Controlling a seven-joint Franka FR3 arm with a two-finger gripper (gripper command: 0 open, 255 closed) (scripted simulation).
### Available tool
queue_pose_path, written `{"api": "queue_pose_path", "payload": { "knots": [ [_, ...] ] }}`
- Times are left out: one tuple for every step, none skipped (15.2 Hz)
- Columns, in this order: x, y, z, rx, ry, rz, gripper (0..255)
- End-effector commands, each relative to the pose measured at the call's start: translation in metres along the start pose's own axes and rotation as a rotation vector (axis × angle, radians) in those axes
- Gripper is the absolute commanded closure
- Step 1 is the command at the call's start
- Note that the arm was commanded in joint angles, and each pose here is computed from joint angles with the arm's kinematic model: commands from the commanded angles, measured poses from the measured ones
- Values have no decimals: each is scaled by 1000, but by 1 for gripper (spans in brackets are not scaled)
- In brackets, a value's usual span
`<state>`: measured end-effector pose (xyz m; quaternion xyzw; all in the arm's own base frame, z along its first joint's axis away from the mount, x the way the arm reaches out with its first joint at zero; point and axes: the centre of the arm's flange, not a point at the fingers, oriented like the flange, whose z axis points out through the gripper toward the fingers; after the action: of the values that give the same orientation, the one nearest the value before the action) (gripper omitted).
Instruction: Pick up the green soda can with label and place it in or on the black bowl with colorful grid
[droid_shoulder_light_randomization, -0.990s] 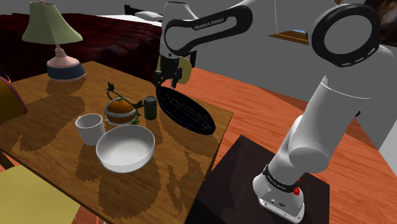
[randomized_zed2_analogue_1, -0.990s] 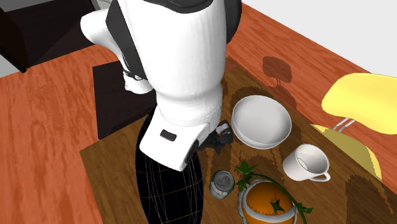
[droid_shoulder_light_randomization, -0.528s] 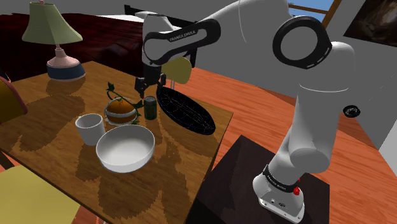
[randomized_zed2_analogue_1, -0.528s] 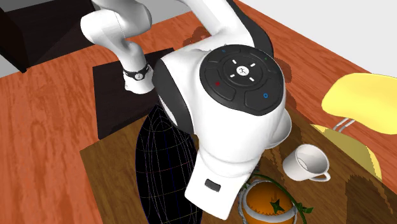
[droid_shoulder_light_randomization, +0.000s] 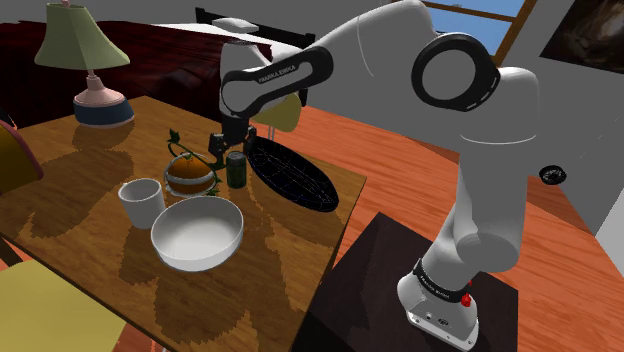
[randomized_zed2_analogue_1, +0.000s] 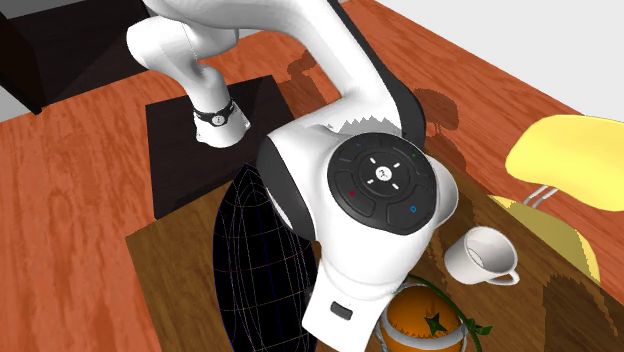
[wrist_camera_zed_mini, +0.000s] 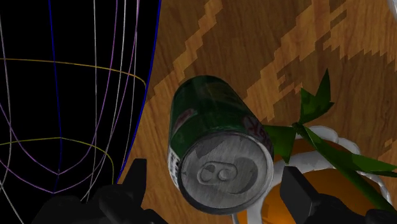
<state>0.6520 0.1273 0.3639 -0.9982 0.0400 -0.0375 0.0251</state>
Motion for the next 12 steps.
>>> {"api": "queue_pose_path", "payload": {
  "knots": [
    [-1,-1,3,0,0,0,0],
    [-1,-1,3,0,0,0,0],
    [-1,-1,3,0,0,0,0],
    [-1,-1,3,0,0,0,0],
    [-1,-1,3,0,0,0,0],
    [-1,-1,3,0,0,0,0],
    [-1,-1,3,0,0,0,0],
    [-1,-1,3,0,0,0,255],
    [-1,-1,3,0,0,0,255],
    [-1,-1,3,0,0,0,255],
    [-1,-1,3,0,0,0,255],
    [-1,-1,3,0,0,0,255]
  ]
}}
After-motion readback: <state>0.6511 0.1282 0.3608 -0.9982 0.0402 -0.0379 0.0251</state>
